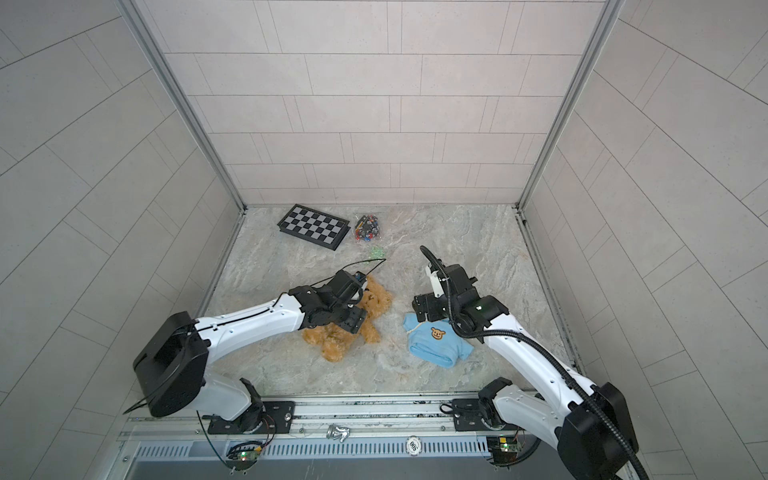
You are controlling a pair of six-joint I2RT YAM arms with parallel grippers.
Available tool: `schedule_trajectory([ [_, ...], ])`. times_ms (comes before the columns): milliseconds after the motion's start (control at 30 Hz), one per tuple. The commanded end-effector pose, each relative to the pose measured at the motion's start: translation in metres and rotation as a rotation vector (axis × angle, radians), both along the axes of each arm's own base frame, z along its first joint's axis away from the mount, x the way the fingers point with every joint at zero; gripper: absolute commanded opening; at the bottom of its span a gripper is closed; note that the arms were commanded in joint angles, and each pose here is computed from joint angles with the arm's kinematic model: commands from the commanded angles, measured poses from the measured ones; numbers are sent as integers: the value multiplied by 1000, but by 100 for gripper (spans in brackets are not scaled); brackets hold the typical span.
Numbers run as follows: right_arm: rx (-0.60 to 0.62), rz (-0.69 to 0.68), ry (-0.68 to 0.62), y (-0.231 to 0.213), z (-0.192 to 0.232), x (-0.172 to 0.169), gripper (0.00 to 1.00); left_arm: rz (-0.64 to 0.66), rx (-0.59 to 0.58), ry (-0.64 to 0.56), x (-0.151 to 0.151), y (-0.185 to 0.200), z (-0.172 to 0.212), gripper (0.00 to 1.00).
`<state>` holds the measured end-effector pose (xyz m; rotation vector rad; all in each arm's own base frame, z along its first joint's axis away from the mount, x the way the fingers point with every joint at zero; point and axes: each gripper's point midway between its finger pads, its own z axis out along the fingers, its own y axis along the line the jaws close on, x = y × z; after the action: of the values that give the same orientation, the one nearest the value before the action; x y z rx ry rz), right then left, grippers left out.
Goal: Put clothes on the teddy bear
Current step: 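Lower the left gripper onto the teddy bear while the right moves over the hoodie, then grasp the bear's body with the left gripper while the right pinches the hoodie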
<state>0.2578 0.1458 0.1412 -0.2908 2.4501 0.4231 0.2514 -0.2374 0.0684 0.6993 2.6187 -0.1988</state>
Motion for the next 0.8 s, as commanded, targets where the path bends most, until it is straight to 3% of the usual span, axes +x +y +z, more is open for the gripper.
schedule_trajectory([
  [0, -13, 6, 62, 0, -5, -24, 94, 84, 22, 53, -4, 8, -15, 75],
  [167, -50, 9, 109, 0, -23, -49, 82, 104, -60, 17, 6, 1, -18, 49],
  [267, -84, 6, 133, 2, -37, -58, 78, 131, -105, -12, 11, 9, -15, 22],
  [300, -99, 7, 134, 2, -40, -59, 77, 139, -120, -30, 13, 11, -11, 18],
  [500, -175, 16, 146, 11, -56, -53, 70, 181, -190, -90, 15, 32, 7, 7],
  [767, -297, 45, 271, 24, -88, -55, 56, 193, -211, -160, 16, 49, 28, 2],
])
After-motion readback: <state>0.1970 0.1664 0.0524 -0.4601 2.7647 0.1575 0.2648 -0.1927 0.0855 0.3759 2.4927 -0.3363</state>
